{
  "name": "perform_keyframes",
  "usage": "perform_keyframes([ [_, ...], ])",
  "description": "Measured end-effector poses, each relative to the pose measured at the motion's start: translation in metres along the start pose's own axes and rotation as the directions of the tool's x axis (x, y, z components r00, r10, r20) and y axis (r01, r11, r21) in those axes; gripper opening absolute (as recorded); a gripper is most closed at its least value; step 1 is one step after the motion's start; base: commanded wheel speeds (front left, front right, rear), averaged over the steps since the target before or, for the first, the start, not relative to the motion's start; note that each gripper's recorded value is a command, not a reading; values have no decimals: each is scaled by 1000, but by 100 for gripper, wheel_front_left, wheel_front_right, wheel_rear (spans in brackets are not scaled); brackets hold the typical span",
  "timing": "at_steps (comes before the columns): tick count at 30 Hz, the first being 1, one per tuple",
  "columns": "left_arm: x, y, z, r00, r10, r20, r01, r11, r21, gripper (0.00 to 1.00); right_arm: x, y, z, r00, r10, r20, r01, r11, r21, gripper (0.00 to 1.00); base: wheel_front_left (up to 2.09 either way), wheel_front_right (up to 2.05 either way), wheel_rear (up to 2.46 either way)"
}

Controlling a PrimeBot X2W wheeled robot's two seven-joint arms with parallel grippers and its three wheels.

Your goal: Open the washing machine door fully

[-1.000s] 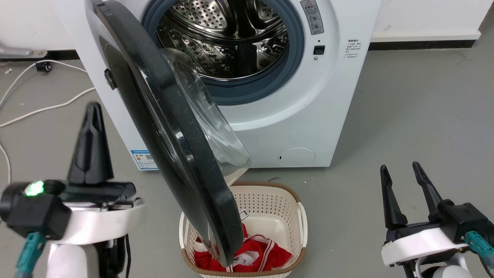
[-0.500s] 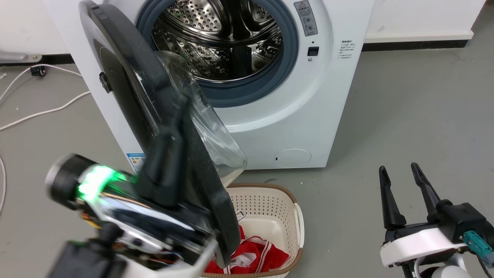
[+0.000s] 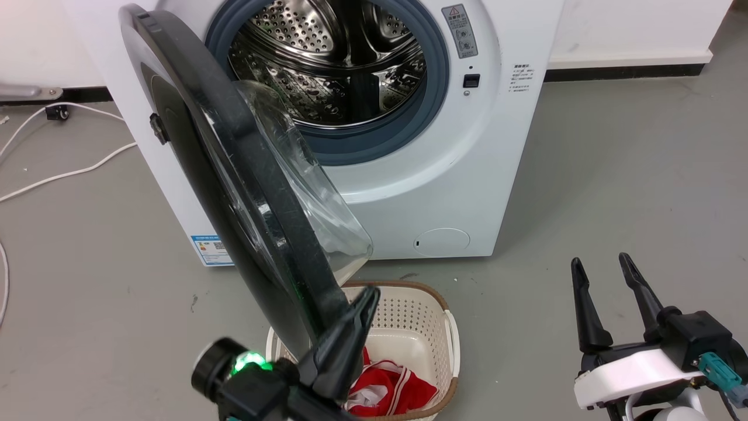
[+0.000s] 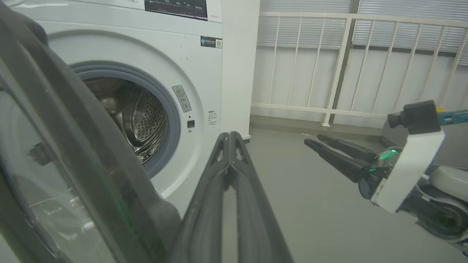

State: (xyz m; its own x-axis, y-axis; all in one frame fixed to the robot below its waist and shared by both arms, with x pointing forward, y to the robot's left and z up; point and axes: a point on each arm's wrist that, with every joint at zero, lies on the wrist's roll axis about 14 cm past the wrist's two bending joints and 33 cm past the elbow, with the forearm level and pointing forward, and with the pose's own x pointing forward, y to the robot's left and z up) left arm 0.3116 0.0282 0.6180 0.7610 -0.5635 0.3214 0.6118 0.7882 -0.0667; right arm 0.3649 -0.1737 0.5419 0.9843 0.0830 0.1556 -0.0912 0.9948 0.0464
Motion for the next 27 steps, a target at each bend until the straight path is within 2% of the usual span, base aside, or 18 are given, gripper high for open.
perform_keyframes([
  [4,-12,-3,-28,993,9,-120,-14,999,-43,0,1,1,-2,1000,3,-6,-3,1000,5,100,0,0,0],
  [9,-18,-1,-46,982,37,-184,-47,998,-47,0,1,2,-5,1000,6,-15,-5,1000,9,100,0,0,0],
  [27,9,20,-67,978,109,-179,-116,993,-28,0,-3,-2,-17,998,-12,-54,14,999,33,100,0,0,0],
])
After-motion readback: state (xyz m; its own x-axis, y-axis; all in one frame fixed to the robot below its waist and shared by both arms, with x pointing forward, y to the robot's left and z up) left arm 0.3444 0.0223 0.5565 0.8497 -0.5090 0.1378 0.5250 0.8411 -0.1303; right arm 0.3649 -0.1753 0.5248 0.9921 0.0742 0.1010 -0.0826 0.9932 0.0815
